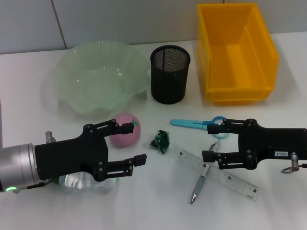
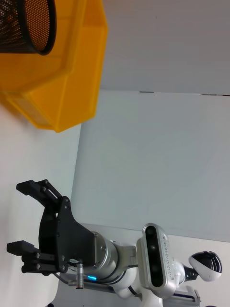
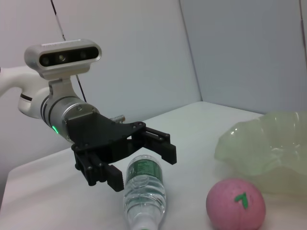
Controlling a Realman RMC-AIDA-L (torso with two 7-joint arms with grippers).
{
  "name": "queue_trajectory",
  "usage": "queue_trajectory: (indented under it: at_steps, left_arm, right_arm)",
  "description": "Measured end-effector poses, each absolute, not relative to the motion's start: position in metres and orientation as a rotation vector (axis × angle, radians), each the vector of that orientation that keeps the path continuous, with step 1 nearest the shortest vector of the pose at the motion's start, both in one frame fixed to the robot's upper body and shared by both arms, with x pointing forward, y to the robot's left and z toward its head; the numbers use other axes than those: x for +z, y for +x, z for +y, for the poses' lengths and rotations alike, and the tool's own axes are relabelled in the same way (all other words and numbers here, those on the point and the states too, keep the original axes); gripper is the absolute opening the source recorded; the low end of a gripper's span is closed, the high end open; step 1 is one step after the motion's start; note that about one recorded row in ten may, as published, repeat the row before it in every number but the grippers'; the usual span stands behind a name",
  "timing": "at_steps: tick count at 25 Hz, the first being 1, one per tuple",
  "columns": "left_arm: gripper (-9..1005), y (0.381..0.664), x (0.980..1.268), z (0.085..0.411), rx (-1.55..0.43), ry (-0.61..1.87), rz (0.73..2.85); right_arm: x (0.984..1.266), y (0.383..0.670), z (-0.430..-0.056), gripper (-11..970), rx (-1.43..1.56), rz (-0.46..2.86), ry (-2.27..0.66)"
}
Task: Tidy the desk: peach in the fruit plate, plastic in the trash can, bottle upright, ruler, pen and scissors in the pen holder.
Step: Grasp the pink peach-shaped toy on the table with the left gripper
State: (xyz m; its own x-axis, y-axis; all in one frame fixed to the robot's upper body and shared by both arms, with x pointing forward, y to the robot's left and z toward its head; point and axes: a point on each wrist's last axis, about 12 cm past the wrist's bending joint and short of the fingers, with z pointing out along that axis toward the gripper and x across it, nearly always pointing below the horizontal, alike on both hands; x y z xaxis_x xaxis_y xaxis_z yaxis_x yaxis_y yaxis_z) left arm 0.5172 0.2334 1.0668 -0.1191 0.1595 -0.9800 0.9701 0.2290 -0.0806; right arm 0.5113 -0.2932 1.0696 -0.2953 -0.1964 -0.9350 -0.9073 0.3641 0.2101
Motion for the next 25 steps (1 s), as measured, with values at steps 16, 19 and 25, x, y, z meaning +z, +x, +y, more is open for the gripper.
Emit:
queue_trajectory:
  at_steps: [16, 19, 25]
  left_arm:
    - [785, 0.5179, 1.0682, 0.2341, -1.03, 1.116, 1.505]
    - [783, 0.5182, 1.0687, 0.2336, -1.031, 1.118, 1.502]
    - [778, 0.5201, 1.0712, 0.2314, -1.03, 1.125, 1.491]
  right_arm:
    - [1.0695, 0.5117, -0.2913, 800, 1.0, 1.728, -0.984]
    - [1.0686, 0.5104, -0.2919, 800, 1.0, 1.73, -0.98]
    - [1.0674, 0.5086, -0.2925, 800, 1.002, 1.734, -0.972]
